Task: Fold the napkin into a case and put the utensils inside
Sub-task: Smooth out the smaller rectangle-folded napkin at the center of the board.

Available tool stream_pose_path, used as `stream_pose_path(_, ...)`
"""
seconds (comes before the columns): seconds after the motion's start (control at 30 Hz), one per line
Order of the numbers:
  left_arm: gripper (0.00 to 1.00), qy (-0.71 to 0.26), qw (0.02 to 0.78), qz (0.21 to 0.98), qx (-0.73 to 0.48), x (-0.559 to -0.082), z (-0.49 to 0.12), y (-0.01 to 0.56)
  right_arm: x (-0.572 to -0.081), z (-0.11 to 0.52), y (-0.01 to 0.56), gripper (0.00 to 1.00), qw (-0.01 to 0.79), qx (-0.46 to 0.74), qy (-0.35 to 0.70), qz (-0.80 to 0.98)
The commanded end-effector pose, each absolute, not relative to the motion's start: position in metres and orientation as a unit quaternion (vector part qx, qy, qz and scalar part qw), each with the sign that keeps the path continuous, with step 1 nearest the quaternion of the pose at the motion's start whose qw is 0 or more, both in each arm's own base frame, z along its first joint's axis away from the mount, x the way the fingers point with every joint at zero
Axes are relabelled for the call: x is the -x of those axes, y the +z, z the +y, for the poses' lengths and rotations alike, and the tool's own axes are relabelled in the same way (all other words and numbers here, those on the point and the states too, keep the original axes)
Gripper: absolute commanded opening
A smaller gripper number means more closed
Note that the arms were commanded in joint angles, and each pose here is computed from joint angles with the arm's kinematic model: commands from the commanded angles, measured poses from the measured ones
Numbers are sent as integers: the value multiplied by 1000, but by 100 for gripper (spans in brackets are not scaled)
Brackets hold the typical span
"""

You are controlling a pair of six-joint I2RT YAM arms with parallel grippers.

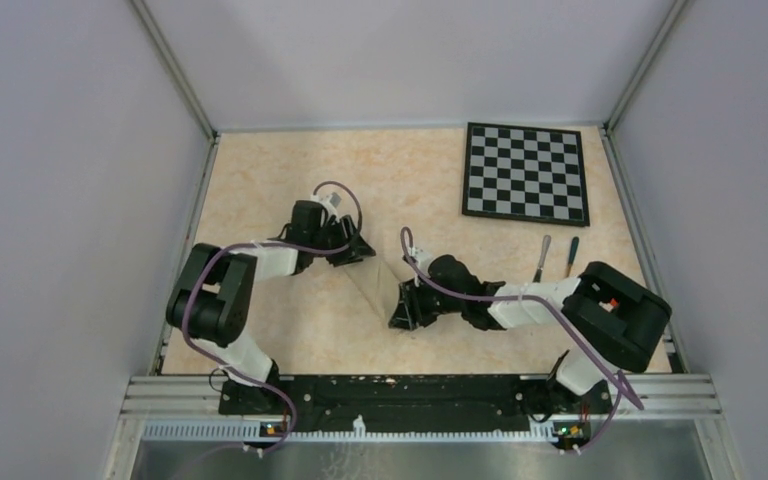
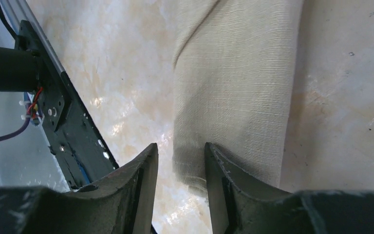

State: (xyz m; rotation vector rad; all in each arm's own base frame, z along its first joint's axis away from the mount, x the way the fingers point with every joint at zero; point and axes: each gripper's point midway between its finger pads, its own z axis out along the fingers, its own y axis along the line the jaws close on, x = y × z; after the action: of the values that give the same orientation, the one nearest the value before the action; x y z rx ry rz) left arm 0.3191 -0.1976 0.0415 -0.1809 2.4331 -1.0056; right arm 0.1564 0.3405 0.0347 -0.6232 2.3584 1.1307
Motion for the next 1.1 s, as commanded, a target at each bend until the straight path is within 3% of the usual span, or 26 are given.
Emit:
stream_pose_path(0.0,54,-313,274,909,15,-354,-206,32,-158,352,70,45,240,237,420,843)
stream_pose_path(0.1,57,-287,306,908,-14,-363,-215,63,-164,348,77,48,251,247,402,845)
stream_pose_path(0.13,62,-280,320,905,-20,-361,-215,79,-169,345,79,49,259,247,392,847)
stream_pose_path(0.23,71,-268,347,899,-10,-345,-206,118,-181,330,85,55,276,237,374,853)
stream_pose_path(0.33,76,-239,344,907,40,-320,-181,121,-191,313,79,57,275,216,355,867)
stream_pose_path(0.53,75,-296,294,901,120,-287,-171,78,-197,300,62,57,264,174,343,885)
stream_pose_path(1.07,71,-348,274,886,135,-307,-186,52,-204,322,33,39,239,158,374,882)
